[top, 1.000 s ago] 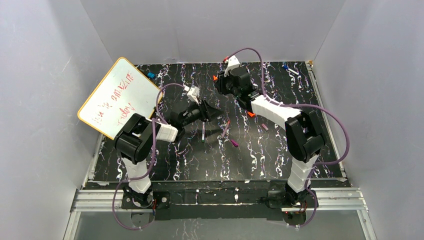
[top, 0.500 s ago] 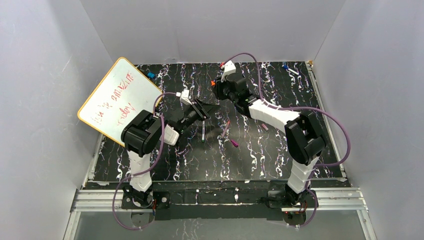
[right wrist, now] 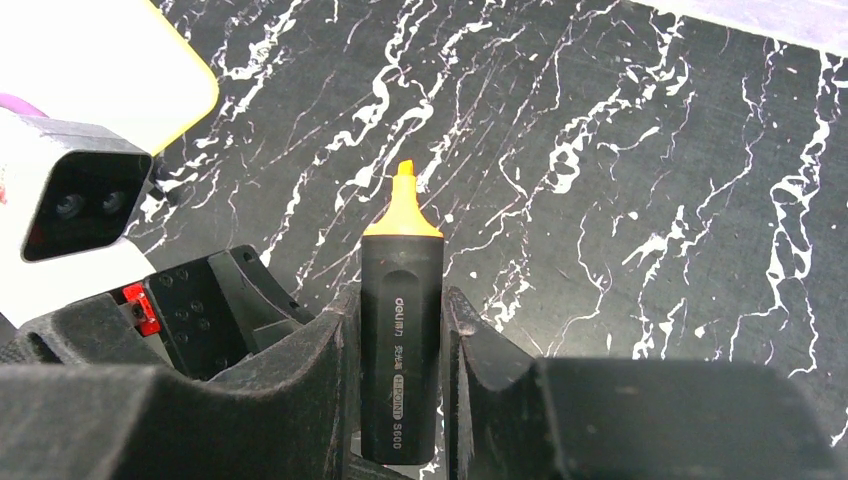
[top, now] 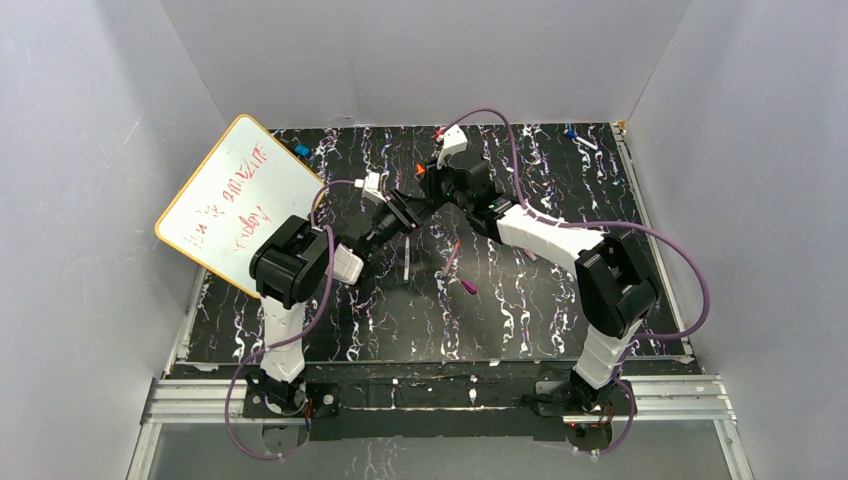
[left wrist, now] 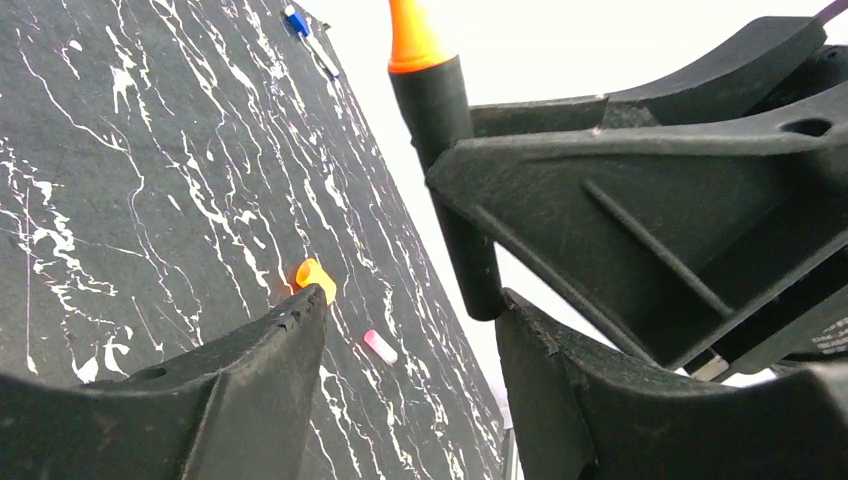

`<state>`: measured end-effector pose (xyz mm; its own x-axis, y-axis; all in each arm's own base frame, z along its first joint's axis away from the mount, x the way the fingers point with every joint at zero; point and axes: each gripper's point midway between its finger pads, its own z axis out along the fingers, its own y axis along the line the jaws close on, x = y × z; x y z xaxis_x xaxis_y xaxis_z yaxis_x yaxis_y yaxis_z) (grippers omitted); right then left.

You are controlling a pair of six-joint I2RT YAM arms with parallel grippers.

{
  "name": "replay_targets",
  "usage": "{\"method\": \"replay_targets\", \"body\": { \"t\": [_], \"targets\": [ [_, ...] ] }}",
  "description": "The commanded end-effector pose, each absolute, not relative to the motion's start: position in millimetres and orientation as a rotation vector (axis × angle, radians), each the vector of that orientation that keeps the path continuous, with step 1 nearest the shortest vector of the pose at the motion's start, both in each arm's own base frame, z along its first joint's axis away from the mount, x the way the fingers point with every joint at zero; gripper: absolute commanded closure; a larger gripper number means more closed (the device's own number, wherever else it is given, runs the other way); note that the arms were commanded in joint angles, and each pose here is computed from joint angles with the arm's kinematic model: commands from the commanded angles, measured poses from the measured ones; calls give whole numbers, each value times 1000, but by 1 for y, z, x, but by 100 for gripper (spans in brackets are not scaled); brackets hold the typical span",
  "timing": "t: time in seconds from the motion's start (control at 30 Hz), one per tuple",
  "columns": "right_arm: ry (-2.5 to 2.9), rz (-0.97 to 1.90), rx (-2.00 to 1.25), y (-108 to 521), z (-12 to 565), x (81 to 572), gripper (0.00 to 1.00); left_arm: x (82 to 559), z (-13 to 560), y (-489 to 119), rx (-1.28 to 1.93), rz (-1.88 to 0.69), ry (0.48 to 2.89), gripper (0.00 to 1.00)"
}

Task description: Insert the pens into the pen caps

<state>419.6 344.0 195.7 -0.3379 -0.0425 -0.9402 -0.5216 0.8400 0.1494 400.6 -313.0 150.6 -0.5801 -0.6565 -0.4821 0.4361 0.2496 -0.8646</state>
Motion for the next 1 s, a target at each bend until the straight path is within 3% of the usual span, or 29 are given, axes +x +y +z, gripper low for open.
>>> {"method": "replay_targets", "body": {
  "t": [0.0,0.5,0.7,0.8,0.97],
  "targets": [
    [1804,531,-399,343,221,414,91,402,212,-306,-144,-1535,1334,40],
    [1814,536,-410,346,215,403,91,412,221,-306,-178,-1558,1281,43],
    [1823,553,-394,347,211,400,91,413,227,-304,-185,-1549,1263,60],
    [1828,556,-387,347,209,398,91,414,231,-300,-195,-1534,1248,75],
    [1831,560,-389,348,209,395,91,416,236,-296,-212,-1518,1230,78]
  ]
}}
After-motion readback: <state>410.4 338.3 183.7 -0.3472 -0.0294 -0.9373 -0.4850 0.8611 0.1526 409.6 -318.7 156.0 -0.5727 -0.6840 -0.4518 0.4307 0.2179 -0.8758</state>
